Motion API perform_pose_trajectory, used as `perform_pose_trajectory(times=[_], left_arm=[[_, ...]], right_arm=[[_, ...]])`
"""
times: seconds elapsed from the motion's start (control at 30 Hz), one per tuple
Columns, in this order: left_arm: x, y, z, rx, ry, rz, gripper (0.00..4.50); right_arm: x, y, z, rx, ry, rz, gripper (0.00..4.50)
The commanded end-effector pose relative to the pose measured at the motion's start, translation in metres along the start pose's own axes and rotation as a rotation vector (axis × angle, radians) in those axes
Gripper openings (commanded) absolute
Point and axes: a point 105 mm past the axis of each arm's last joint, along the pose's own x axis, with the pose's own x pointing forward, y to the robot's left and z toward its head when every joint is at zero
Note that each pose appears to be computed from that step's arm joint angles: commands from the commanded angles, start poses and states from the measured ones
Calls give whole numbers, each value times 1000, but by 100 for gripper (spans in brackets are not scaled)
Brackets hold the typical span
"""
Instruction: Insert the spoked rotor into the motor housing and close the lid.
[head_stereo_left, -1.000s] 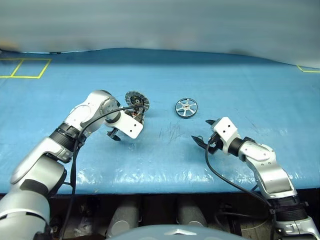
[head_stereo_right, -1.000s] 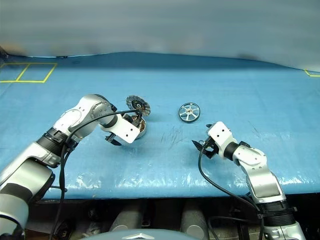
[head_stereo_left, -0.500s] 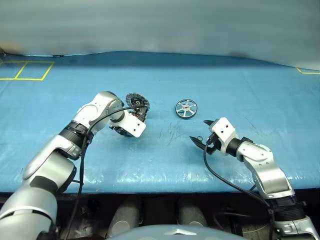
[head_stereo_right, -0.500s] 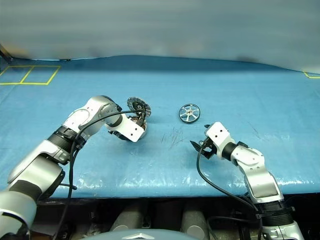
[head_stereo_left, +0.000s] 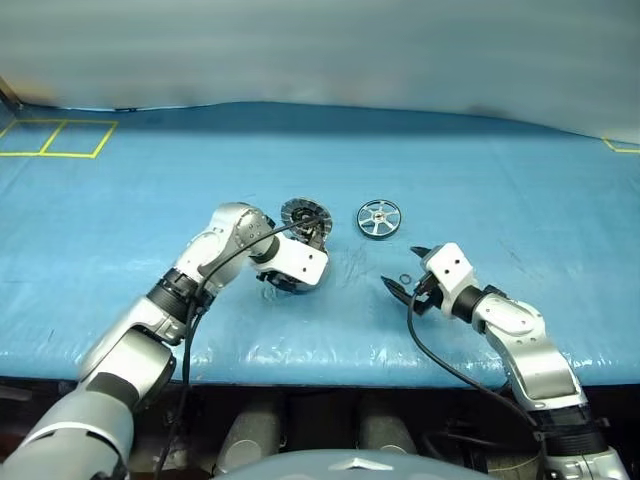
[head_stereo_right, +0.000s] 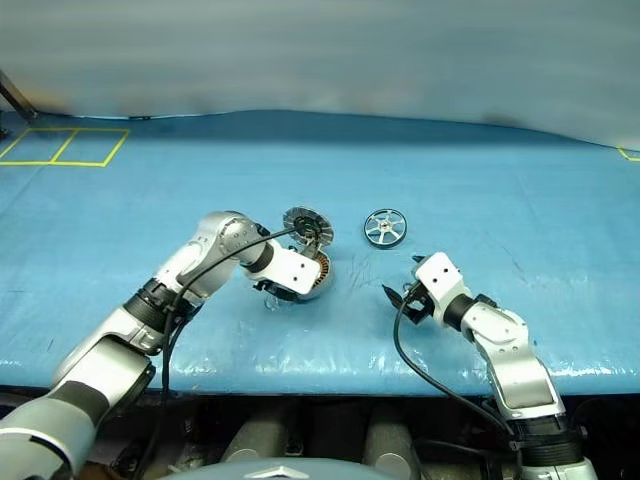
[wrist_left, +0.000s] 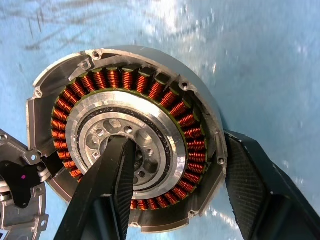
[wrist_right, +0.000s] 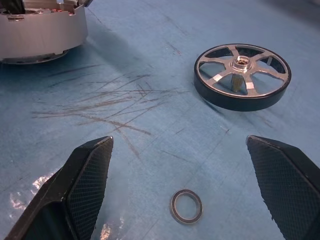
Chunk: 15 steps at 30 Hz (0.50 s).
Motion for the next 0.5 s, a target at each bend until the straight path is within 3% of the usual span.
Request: perform_pose_trajectory(times=[0.03, 0.5], left_arm=[[-1, -6, 17, -34, -37, -40, 221], [16, 16, 30, -96, -34, -16, 221]], right_arm=[[-5, 3, 15, -13, -77, -35, 450], [-24, 4, 1, 21, -48, -124, 450]])
